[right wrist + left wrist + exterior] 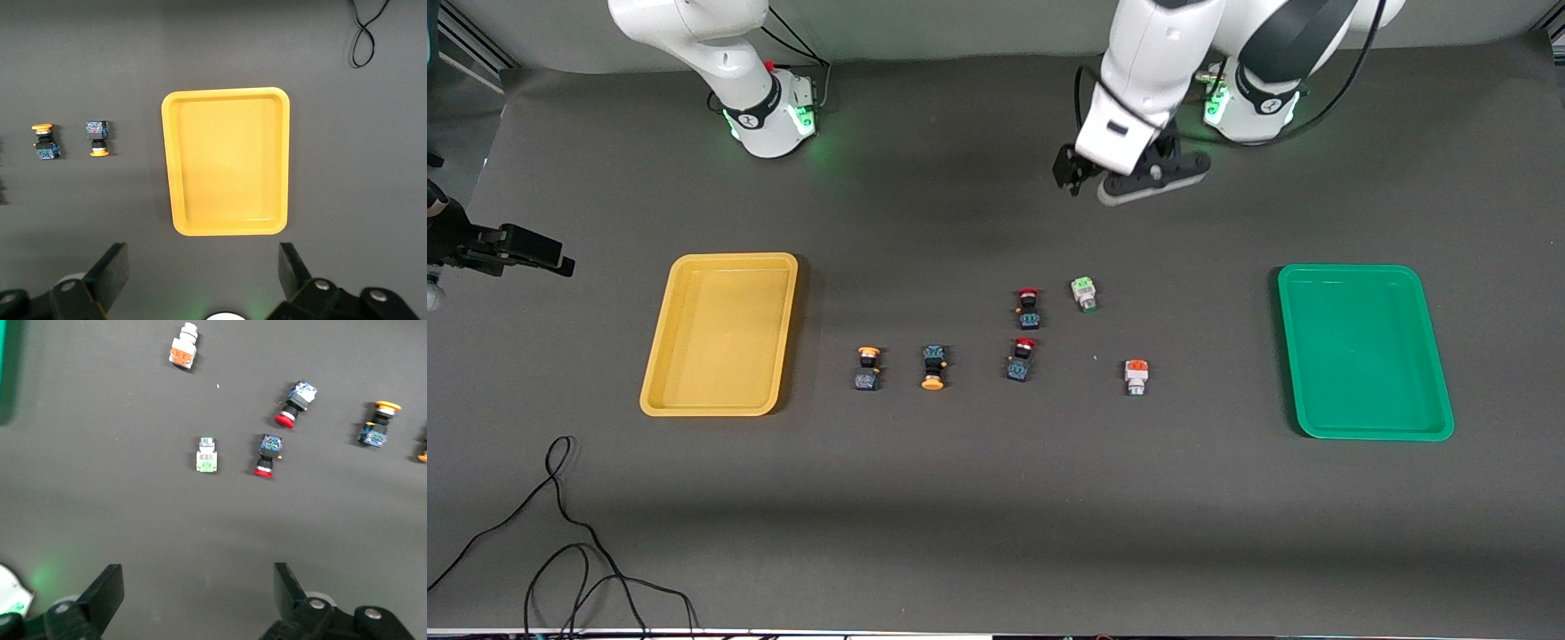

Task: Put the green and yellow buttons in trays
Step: 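Reach the left gripper to the green-capped white button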

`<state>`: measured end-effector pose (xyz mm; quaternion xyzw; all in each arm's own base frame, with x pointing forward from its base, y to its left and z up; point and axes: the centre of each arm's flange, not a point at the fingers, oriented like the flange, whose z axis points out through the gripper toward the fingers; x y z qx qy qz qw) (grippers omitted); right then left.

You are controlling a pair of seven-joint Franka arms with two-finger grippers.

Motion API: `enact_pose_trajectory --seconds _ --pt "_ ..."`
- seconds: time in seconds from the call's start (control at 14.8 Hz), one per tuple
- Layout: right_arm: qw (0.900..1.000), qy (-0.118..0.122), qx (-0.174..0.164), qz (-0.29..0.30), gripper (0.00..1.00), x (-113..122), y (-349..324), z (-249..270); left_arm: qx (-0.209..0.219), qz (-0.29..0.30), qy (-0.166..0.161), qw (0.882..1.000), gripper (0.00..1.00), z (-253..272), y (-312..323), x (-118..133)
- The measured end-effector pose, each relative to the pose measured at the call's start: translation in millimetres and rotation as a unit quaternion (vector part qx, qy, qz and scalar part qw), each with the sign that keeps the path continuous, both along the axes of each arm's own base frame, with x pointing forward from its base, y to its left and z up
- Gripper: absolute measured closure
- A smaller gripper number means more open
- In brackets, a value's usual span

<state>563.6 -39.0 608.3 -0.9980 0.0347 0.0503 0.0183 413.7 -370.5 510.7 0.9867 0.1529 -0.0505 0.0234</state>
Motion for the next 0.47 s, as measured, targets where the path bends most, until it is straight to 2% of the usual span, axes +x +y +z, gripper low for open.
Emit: enact_pose_trajectory --seconds 0.47 --pt "1.0 0.003 0.0 0.0 0.0 -1 0 -1 0.002 0.008 0.011 1.0 0.0 -149 -8 3"
